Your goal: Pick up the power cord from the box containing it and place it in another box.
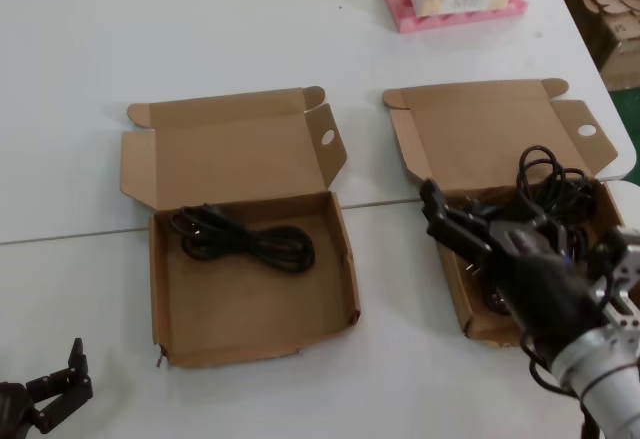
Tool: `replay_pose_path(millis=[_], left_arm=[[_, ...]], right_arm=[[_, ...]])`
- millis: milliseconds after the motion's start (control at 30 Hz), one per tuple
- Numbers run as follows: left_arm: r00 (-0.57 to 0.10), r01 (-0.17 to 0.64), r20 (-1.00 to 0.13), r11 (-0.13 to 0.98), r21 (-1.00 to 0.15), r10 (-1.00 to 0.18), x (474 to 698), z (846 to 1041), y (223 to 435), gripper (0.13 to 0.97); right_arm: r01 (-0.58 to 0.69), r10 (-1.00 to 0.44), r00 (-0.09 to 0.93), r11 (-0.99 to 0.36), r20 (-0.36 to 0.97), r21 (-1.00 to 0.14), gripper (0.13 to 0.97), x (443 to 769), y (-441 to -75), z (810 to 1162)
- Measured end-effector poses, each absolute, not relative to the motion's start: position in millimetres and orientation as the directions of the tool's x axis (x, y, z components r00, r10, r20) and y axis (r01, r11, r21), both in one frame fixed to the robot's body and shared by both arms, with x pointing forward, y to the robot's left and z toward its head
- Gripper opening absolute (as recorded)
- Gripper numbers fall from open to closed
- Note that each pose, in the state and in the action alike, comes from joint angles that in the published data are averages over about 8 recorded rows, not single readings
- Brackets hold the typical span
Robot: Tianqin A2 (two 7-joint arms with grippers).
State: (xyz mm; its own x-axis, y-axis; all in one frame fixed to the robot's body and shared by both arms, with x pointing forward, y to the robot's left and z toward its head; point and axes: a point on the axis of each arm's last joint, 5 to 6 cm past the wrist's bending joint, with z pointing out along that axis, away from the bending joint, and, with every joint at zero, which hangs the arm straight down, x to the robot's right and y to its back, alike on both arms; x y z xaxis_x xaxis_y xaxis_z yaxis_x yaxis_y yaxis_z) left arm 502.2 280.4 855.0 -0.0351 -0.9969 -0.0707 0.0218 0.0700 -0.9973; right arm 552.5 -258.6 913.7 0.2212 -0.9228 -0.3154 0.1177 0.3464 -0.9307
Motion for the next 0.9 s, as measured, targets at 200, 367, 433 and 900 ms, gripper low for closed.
replay_pose_path(millis=[200,367,433,900], left_arm=[[-0.035,0.022,-0.071,0.070,-0.997,-0.997,502.2,855.0,280.4,0.935],[-0.035,0.022,-0.071,0.070,-0.997,-0.997,502.2,855.0,280.4,0.960],[-0.035,0.022,-0.071,0.070,-0.997,-0.997,502.2,855.0,280.4,0.965],[-0.035,0.022,-0.071,0.070,-0.997,-0.997,502.2,855.0,280.4,0.966]], right_arm=[[0.085,-0.926,0.173,0.354,-0.336,-0.931,0.966,541.2,-264.7,896.5],[0.059,-0.927,0.130,0.360,-0.351,-0.931,0.966,530.9,-269.8,882.5],[0.048,-0.928,0.113,0.363,-0.356,-0.931,0.966,526.6,-271.8,876.9],[0.018,-0.928,0.063,0.369,-0.367,-0.929,0.966,513.7,-277.7,861.7]])
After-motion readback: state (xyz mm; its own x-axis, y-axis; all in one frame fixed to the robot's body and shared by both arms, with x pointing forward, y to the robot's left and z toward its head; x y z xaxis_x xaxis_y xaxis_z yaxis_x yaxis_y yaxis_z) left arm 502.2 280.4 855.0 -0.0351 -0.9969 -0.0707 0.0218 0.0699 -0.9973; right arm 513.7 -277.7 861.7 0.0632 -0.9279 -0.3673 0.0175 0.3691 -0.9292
